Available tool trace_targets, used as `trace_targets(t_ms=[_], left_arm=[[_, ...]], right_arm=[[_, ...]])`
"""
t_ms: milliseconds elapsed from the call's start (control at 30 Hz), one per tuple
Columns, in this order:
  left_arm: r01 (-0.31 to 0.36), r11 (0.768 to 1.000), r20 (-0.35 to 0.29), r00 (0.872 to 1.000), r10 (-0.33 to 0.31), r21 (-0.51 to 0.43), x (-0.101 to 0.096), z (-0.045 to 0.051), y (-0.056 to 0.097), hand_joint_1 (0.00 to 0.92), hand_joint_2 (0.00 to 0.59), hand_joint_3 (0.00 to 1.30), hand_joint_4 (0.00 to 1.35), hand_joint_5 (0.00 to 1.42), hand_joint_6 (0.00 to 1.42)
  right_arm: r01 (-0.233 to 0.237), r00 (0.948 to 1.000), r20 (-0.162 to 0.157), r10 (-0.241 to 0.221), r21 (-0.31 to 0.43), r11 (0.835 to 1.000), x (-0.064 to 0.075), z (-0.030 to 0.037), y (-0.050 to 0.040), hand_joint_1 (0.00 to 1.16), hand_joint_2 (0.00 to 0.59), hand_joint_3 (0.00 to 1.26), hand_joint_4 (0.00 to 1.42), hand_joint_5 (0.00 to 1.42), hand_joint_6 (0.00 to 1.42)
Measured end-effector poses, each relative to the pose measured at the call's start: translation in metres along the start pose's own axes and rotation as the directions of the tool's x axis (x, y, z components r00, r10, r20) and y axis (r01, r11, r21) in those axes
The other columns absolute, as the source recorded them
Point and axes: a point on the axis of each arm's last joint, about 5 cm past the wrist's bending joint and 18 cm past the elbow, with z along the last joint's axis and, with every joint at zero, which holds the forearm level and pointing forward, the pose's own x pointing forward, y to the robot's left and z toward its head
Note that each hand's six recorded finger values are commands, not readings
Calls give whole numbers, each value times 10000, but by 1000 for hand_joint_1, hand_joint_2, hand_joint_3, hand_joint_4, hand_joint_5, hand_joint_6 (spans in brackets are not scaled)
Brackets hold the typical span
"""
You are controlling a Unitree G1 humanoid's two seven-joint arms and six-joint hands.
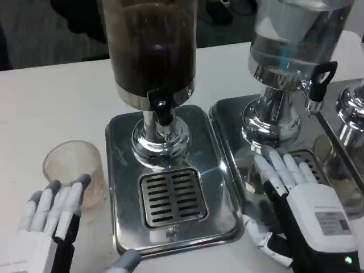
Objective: Grasp the cup under the faucet to collect the drink, then remove the cup.
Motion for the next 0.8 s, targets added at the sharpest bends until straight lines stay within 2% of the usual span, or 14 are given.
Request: trace_targets(t_ms=[100, 167, 200, 267, 333, 467, 667, 800], left_arm=[[-9, 9999, -38, 10000, 8, -140, -6, 18, -15, 0, 128, 0, 0, 0, 0], [-270, 9987, -196, 9995, 262, -432, 16, 30, -19, 0, 113, 0, 0, 0, 0], [-493, 9971, -306, 9984, 476, -581, 42, 26, -10, 0, 87, 0, 0, 0, 0], [-1194, 9902, -387, 9924, 1168, -727, 159, -6, 37, 0, 55, 0, 0, 0, 0], [-1489, 9857, -390, 9885, 1462, -790, 228, -22, 53, 0, 40, 0, 0, 0, 0], [-2094, 9703, -1021, 9749, 1976, -1215, 479, -97, 42, 0, 32, 0, 0, 0, 0], [-1855, 9580, -2039, 9688, 1410, -2188, 651, -229, -31, 0, 21, 0, 0, 0, 0], [-1739, 9388, -2358, 9662, 1043, -2974, 772, -292, -92, 0, 19, 0, 0, 0, 0]], right_arm=[[-29, 10000, 17, 29, -35, 10000, -4, -8, -5, 360, 530, 84, 0, 0, 0], [-38, 10000, 20, 38, -44, 10000, -4, -11, -7, 360, 530, 84, 0, 0, 0], [-43, 10000, 19, 43, -38, 10000, -4, -11, -7, 360, 530, 84, 0, 0, 0], [-57, 10000, 10, 57, -19, 10000, -4, -12, -8, 360, 530, 84, 0, 0, 0], [-52, 10000, 8, 52, -13, 10000, -3, -12, -9, 360, 530, 84, 0, 0, 0], [22, 10000, -1, -22, 21, 10000, 14, -15, -18, 360, 530, 84, 0, 0, 0], [-30, 10000, -32, 30, 56, 10000, 12, -13, -17, 360, 530, 84, 0, 0, 0], [-68, 10000, -36, 68, 63, 10000, 11, -11, -16, 361, 533, 84, 0, 0, 0]])
